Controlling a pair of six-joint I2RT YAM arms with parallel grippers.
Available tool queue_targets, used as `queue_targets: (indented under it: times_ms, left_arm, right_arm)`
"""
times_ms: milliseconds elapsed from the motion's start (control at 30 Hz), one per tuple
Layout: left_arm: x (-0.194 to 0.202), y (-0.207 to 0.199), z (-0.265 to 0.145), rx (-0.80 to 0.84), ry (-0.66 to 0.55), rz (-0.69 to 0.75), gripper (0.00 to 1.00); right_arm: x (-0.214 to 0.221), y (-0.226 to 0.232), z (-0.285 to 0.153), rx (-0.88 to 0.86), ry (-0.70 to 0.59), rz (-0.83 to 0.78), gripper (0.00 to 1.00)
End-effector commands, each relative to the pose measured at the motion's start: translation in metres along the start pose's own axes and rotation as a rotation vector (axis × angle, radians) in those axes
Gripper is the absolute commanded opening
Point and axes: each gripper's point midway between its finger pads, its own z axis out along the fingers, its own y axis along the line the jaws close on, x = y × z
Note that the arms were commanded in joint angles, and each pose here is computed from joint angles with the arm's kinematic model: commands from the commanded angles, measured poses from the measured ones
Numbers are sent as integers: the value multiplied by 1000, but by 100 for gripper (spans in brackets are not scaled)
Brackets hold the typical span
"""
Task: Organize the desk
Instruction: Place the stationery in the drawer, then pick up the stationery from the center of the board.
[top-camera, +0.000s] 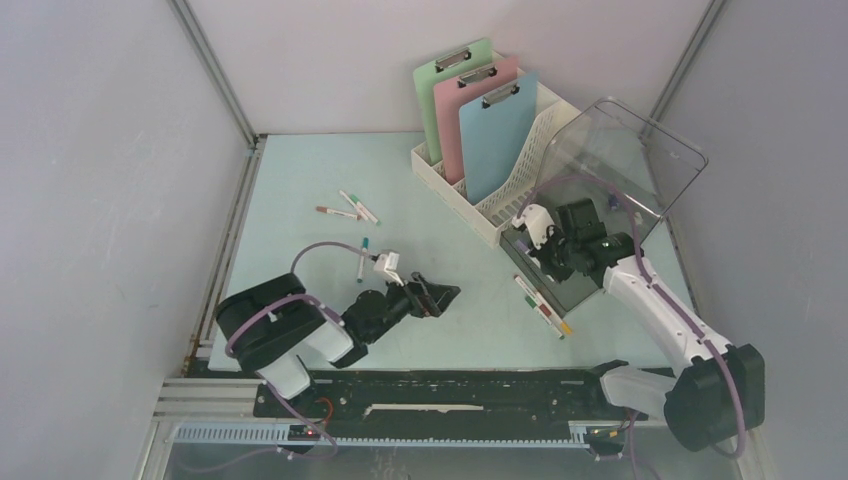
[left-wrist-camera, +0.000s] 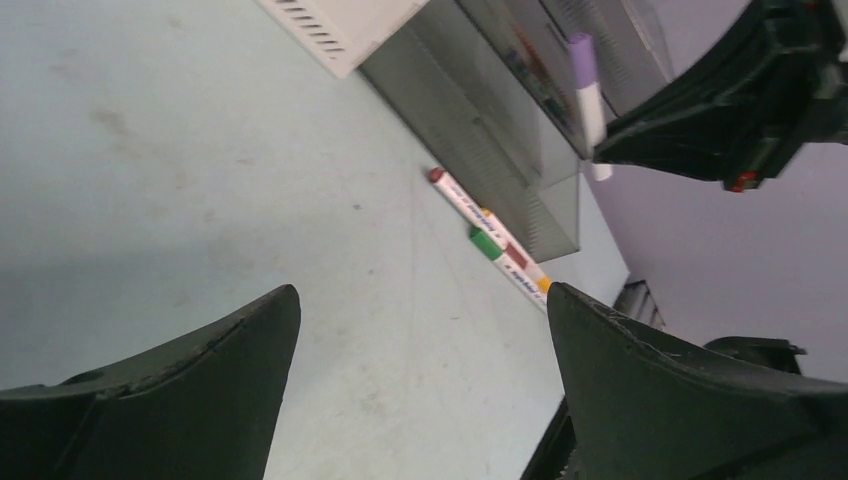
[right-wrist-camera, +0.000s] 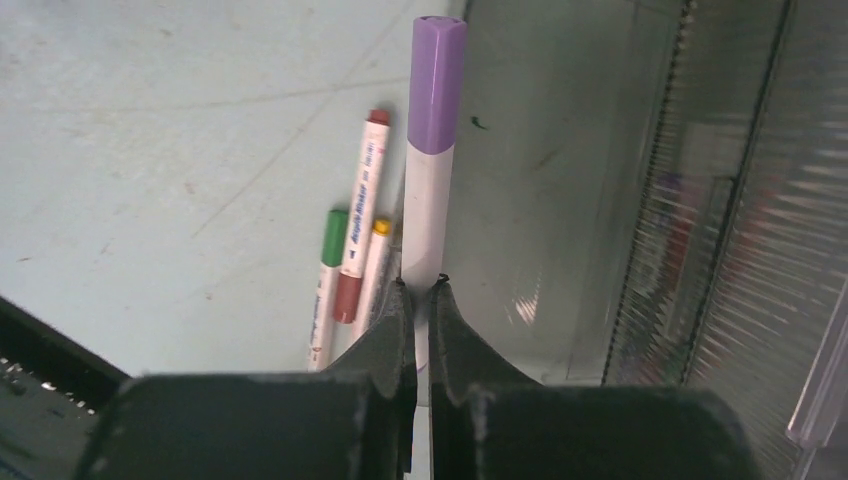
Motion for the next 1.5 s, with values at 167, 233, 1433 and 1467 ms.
queue_targets:
  times_ms: [167,233,1433,1467]
  left_arm:
    - [14,-49,26,134,63,-18,100]
    - [18,-54,31,125,81,12,100]
    - [-24,21,-2,-490,151,643,100]
    - [-30,27,-4,-522,154,646,100]
  right_arm:
    - [16,-31,13,146,74,101,10]
    - [19,-32,15,149,83,110,16]
    - [7,0,12,21,45,3,44]
    - [7,0,12,21,44,2,44]
